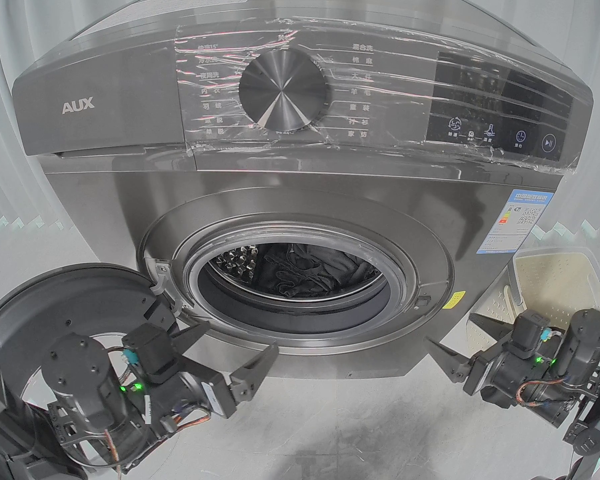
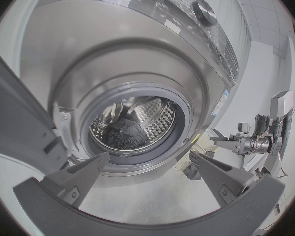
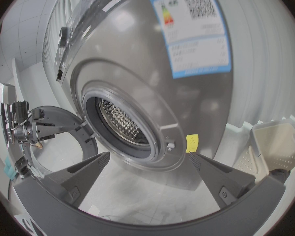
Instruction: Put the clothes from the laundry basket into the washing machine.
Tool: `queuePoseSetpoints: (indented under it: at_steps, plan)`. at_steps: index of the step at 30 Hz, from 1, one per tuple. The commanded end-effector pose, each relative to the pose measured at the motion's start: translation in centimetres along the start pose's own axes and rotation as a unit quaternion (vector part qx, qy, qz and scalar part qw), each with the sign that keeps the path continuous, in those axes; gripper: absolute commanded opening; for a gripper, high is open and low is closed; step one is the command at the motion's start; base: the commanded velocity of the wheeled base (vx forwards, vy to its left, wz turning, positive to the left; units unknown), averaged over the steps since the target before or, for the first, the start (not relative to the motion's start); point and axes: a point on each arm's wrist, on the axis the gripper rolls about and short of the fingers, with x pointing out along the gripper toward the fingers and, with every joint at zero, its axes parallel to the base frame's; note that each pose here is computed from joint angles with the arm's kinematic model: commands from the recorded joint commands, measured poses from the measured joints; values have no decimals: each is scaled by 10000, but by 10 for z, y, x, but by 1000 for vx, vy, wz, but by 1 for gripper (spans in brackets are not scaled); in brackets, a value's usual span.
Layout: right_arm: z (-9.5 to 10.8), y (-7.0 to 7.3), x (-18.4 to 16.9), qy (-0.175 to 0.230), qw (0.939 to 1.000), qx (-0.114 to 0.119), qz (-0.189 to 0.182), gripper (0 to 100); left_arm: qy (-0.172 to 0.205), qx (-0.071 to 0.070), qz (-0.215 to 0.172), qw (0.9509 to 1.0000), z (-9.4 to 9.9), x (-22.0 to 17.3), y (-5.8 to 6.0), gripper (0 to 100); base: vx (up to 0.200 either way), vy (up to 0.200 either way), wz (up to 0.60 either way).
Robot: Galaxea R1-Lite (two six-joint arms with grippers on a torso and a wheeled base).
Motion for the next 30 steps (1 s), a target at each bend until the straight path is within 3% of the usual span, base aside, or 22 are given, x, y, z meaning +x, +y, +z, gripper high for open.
queuePoseSetpoints:
  at_steps: [1, 4, 7, 8, 10, 14, 16, 24, 30]
  plan:
    - [21, -10, -26, -578, 9977, -84, -334, 100, -349, -36, 206, 9992, 11, -33, 11, 100, 0, 0, 0]
    - [22, -12, -32, -507, 9977, -180, -403, 100, -447, 12, 247, 9987, 14, -41, 15, 100, 0, 0, 0]
    - [21, -13, -45, -259, 9984, -218, -447, 100, -554, 188, 254, 9980, 17, -51, 17, 100, -133, 0, 0]
    - [20, -15, -54, -96, 9986, -215, -479, 100, -606, 325, 275, 9973, 18, -56, 18, 100, -200, 0, 0]
    - [18, -16, -64, 42, 9984, -189, -530, 100, -669, 459, 325, 9962, 20, -61, 19, 100, -200, 0, 0]
    - [17, -20, -79, 167, 9977, -186, -632, 100, -830, 523, 435, 9942, 25, -68, 20, 100, -200, 0, 0]
    - [17, -25, -97, 138, 9965, -162, -803, 100, -903, 665, 637, 9917, 29, -76, 25, 100, -200, 0, 0]
    - [0, -32, -154, -5, 9921, -191, -1237, 100, -777, 780, 849, 9903, 30, -113, 36, 100, -200, 0, 0]
    - [-14, -31, -187, -625, 9856, -380, -1526, 100, -779, 787, 1388, 9841, 22, -153, 51, 100, -200, 0, 0]
